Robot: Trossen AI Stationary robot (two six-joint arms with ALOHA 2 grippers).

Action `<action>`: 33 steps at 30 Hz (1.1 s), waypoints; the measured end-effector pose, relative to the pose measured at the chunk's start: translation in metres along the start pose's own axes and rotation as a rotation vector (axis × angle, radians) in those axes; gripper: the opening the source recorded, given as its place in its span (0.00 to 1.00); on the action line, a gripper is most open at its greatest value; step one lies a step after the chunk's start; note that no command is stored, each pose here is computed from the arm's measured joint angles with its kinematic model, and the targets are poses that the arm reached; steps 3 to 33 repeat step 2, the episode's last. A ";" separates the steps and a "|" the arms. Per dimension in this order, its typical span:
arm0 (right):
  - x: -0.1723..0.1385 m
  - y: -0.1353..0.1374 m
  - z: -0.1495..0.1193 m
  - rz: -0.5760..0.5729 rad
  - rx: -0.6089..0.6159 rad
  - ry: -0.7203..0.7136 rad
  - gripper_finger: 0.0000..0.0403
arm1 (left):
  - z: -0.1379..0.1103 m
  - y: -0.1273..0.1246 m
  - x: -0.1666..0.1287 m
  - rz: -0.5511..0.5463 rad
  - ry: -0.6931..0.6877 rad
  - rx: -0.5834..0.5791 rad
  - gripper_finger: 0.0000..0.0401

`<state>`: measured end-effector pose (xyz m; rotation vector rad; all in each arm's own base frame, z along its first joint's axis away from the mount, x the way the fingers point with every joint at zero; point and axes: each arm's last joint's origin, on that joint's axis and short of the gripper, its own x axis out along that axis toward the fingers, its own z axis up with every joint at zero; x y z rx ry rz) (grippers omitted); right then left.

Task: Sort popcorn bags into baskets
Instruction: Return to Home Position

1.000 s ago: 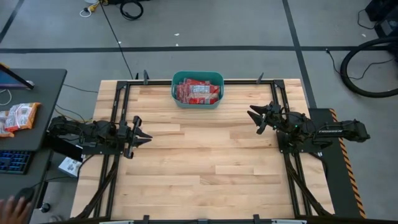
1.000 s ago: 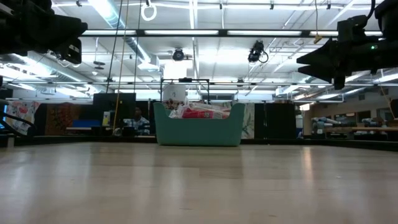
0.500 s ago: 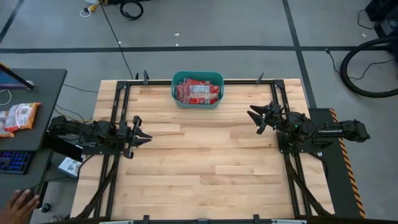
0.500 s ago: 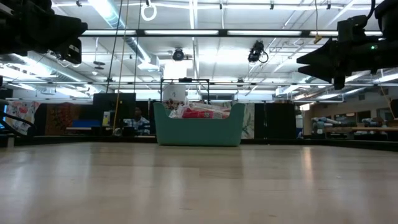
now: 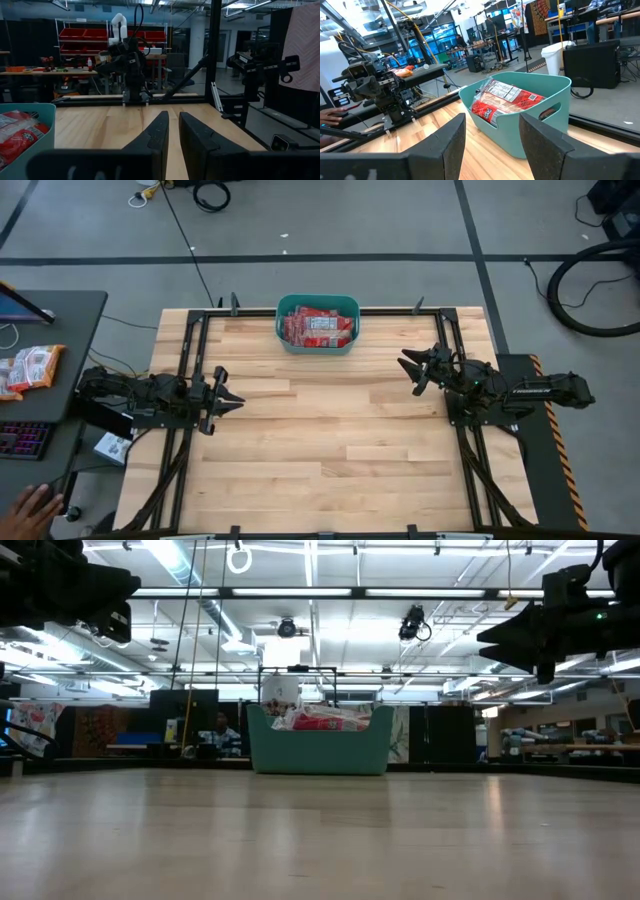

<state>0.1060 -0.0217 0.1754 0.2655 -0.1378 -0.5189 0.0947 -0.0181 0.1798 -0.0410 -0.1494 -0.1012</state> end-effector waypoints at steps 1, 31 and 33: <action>0.000 0.000 0.000 0.000 0.000 0.000 0.47 | 0.000 0.000 0.000 0.000 0.000 0.000 0.12; 0.000 0.000 0.000 0.000 0.000 0.000 0.47 | 0.000 0.000 0.000 0.000 0.000 0.000 0.12; 0.000 0.000 0.000 0.000 0.000 0.000 0.47 | 0.000 0.000 0.000 0.000 0.000 0.000 0.12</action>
